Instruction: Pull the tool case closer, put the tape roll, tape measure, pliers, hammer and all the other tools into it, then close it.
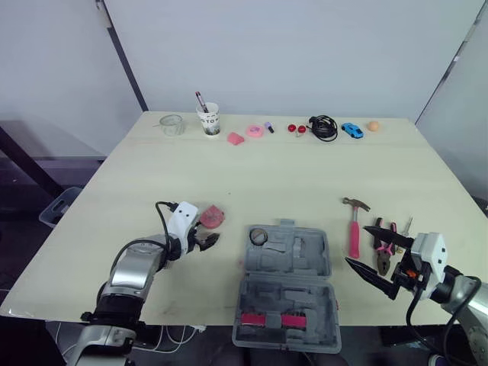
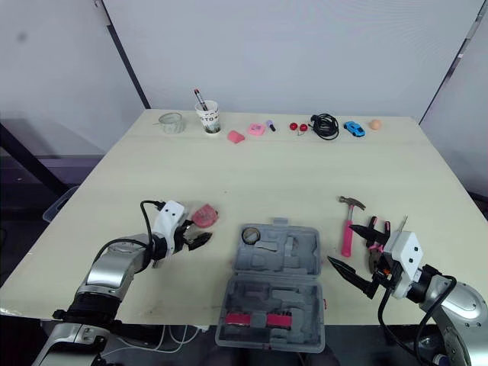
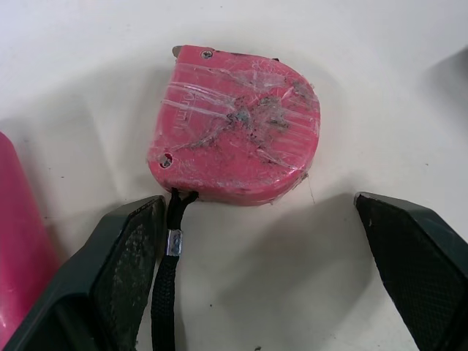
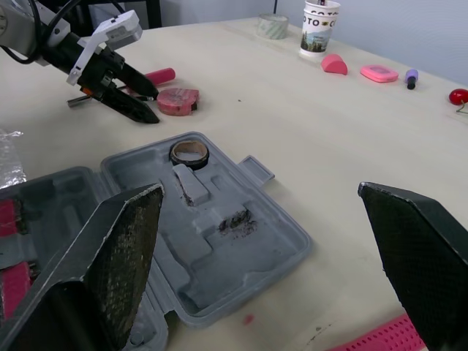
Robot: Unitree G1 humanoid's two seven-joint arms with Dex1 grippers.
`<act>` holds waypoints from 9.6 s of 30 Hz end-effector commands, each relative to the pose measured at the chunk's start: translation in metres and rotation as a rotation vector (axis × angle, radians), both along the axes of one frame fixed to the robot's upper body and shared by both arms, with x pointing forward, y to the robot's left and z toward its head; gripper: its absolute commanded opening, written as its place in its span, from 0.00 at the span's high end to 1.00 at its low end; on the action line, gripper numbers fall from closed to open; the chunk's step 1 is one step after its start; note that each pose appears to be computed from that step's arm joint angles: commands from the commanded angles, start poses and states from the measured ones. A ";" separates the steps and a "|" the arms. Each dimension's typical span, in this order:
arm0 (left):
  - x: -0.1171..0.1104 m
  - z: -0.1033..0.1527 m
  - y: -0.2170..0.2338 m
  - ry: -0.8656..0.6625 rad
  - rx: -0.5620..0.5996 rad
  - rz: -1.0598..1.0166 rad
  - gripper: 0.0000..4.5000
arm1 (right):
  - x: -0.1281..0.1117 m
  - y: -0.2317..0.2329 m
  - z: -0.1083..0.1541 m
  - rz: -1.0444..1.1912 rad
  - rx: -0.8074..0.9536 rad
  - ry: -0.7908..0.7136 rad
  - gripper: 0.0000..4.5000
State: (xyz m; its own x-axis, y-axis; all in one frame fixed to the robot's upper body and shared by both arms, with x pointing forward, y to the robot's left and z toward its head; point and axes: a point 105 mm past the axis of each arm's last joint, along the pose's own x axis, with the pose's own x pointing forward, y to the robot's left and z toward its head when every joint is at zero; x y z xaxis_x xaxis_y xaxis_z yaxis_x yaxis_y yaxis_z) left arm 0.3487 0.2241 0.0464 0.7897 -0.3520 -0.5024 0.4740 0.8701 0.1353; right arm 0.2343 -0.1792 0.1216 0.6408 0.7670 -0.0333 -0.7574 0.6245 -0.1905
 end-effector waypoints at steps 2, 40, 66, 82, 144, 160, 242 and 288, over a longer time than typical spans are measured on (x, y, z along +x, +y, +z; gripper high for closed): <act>0.005 0.007 0.002 -0.029 0.002 0.003 0.02 | 0.000 0.000 0.005 -0.001 0.002 -0.036 0.00; -0.005 -0.005 0.018 -0.001 0.046 0.028 0.72 | -0.023 0.018 0.009 0.232 0.088 0.045 0.00; -0.037 -0.011 0.005 0.079 0.034 -0.143 0.98 | -0.020 0.021 0.006 0.248 0.079 0.042 0.00; -0.123 -0.012 -0.011 0.271 0.042 -0.387 0.98 | -0.013 0.028 0.005 0.354 0.038 0.046 0.00; -0.092 -0.002 -0.006 0.038 0.183 -0.858 0.02 | -0.005 0.038 -0.001 0.355 -0.038 -0.042 0.00; -0.093 -0.005 -0.008 0.027 0.116 -0.833 0.02 | -0.004 0.037 -0.001 0.331 -0.036 -0.042 0.00; -0.085 -0.004 -0.019 -0.133 0.017 -0.283 0.02 | -0.002 0.035 -0.006 0.320 -0.029 -0.025 0.00; -0.099 -0.020 -0.019 -0.017 0.007 -0.165 0.33 | -0.007 0.040 0.005 0.404 -0.006 -0.029 0.00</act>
